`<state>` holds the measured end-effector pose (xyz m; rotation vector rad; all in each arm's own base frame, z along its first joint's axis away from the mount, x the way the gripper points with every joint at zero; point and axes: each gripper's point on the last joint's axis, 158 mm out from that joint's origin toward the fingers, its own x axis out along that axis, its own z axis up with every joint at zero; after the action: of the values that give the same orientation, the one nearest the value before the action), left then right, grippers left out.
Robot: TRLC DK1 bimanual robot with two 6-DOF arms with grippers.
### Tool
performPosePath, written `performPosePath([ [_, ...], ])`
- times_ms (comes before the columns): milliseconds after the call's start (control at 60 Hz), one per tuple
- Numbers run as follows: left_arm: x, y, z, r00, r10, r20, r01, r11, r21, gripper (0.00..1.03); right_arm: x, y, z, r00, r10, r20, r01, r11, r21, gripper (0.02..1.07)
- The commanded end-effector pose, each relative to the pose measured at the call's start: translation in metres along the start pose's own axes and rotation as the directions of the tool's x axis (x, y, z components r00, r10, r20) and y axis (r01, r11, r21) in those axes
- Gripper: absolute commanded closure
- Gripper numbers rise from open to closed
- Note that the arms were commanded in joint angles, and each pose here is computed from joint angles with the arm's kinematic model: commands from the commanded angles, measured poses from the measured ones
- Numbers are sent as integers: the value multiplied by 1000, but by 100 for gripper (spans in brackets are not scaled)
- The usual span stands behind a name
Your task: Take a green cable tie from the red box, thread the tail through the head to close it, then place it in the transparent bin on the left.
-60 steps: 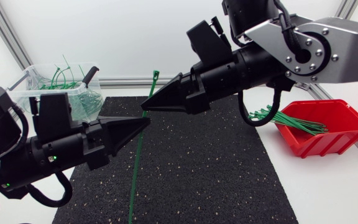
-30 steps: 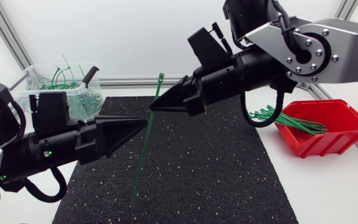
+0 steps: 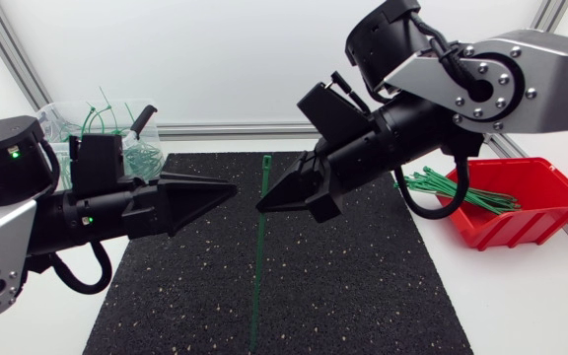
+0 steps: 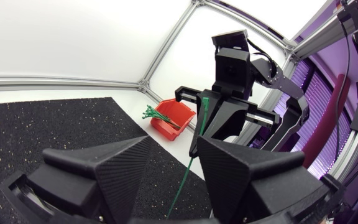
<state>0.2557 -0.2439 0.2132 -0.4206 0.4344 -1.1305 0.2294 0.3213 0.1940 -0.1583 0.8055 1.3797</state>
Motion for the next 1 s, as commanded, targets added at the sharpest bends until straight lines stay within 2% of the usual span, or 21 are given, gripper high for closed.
performPosePath([
  [0, 4, -7, 11, 999, -43, 7, 42, 996, 76, 48, 7, 2, -8, 999, 13, -36, -14, 1000, -11, 102],
  [317, 8, -22, 9, 989, -141, -39, 146, 970, 195, 48, 22, -4, -18, 996, 35, -86, -33, 999, 22, 102],
  [433, 8, -31, 5, 976, -199, -85, 210, 966, 152, 48, 20, -4, -14, 996, 34, -82, -33, 999, 20, 102],
  [667, 8, -29, 0, 967, -230, -113, 242, 963, 117, 46, 16, -4, -6, 997, 32, -70, -31, 999, 14, 102],
  [983, 14, -19, 10, 968, -225, -110, 241, 956, 170, 46, 16, 3, -9, 996, 48, -75, -48, 999, 4, 102],
])
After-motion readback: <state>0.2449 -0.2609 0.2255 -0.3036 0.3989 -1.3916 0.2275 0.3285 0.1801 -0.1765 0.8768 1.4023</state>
